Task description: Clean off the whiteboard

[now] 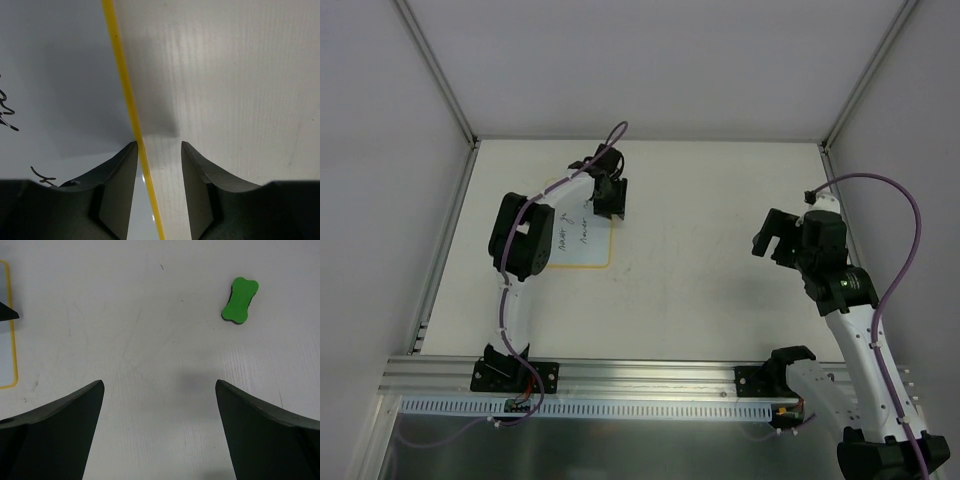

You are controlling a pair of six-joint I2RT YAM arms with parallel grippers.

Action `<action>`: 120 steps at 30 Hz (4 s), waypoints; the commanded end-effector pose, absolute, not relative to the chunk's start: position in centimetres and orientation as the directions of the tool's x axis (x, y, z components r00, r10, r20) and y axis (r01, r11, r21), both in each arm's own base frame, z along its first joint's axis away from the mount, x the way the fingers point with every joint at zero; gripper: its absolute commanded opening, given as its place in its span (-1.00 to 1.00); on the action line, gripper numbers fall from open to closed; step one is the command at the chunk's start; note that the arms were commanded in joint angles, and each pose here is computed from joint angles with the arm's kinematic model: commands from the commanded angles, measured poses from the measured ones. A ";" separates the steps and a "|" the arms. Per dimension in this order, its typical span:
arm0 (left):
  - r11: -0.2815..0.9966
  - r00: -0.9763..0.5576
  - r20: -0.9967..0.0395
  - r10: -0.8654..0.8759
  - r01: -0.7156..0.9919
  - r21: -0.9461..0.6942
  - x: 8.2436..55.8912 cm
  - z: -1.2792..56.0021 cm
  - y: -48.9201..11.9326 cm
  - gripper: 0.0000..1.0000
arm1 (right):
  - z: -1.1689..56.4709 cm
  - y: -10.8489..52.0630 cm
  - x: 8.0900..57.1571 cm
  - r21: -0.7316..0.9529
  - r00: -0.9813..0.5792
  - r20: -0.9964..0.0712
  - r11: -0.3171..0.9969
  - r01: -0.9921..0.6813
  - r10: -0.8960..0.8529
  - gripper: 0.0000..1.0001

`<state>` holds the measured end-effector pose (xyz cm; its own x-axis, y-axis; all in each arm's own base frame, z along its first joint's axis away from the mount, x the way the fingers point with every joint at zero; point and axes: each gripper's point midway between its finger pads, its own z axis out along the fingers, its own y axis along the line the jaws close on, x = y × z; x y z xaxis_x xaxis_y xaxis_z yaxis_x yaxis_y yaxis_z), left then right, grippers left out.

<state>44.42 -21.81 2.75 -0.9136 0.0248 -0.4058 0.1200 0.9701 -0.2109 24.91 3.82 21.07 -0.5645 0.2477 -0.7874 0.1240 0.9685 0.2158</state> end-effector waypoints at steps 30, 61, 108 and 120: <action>0.881 -0.835 -0.544 0.086 0.318 -0.350 30.4 16.5 -33.3 0.97 | 16.0 -5.1 29.3 0.072 -0.572 -0.670 0.808 0.585 0.474 0.98; 0.941 -0.881 -0.365 -0.303 -0.215 -0.262 24.8 7.5 -13.3 0.85 | 3.6 -7.2 36.7 0.051 -0.764 -0.378 0.836 0.547 0.523 -0.03; 0.962 -0.968 -0.175 -0.177 -0.133 -0.237 22.1 0.9 -15.0 -0.28 | 9.9 22.7 35.7 0.088 -0.830 -0.550 0.982 -0.168 -0.093 -0.81; 0.970 -0.973 -0.163 -0.162 -0.126 -0.207 21.4 0.1 -14.6 -0.68 | 5.3 23.8 37.0 0.001 -0.857 -0.491 0.984 -0.178 -0.154 -0.88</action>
<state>23.05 -15.46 1.42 -0.9619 -0.1832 -0.2027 -0.1271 0.9568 -0.2617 35.41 23.31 4.33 -0.8789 -0.1653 -0.4474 -0.1964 0.9802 0.0238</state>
